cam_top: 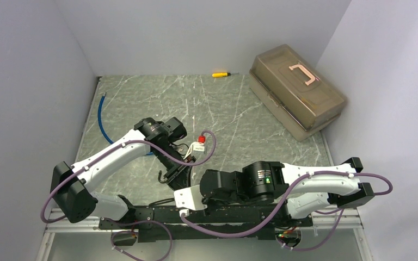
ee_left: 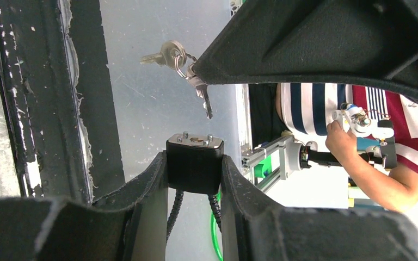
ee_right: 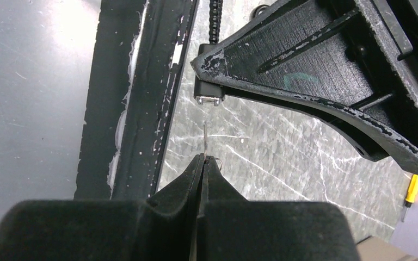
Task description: Unlock with the key
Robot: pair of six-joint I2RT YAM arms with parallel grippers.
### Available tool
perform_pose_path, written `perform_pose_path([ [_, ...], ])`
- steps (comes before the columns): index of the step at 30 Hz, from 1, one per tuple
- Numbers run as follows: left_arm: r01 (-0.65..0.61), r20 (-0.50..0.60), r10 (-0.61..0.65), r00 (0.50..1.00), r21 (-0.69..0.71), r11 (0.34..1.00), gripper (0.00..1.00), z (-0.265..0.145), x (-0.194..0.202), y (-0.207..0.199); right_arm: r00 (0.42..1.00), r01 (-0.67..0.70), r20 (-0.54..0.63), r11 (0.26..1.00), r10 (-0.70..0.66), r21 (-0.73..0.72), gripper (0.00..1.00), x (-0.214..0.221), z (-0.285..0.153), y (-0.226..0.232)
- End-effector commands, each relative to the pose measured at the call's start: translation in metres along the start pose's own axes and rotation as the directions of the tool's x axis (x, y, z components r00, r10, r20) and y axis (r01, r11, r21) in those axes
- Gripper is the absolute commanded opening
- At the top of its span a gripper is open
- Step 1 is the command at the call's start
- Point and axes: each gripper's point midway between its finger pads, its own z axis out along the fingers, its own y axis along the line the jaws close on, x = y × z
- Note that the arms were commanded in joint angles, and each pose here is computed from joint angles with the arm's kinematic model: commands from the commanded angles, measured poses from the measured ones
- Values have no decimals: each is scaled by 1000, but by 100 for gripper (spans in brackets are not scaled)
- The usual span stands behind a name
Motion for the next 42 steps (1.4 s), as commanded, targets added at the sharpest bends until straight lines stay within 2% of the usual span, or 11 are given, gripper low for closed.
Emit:
perform_pose_path([
  [1, -42, 16, 42, 999, 14, 999, 0, -2, -11, -9, 1000, -4, -12, 1000, 5, 20, 0, -2, 1, -1],
  [20, -9, 50, 8, 999, 36, 999, 0, 1, -6, -9, 999, -17, -35, 995, 20, 94, 0, -4, 5, -12],
  [42, -8, 66, 6, 998, 24, 1000, 0, -1, -10, -6, 1000, -14, -12, 994, 15, 112, 0, -16, 6, -18],
])
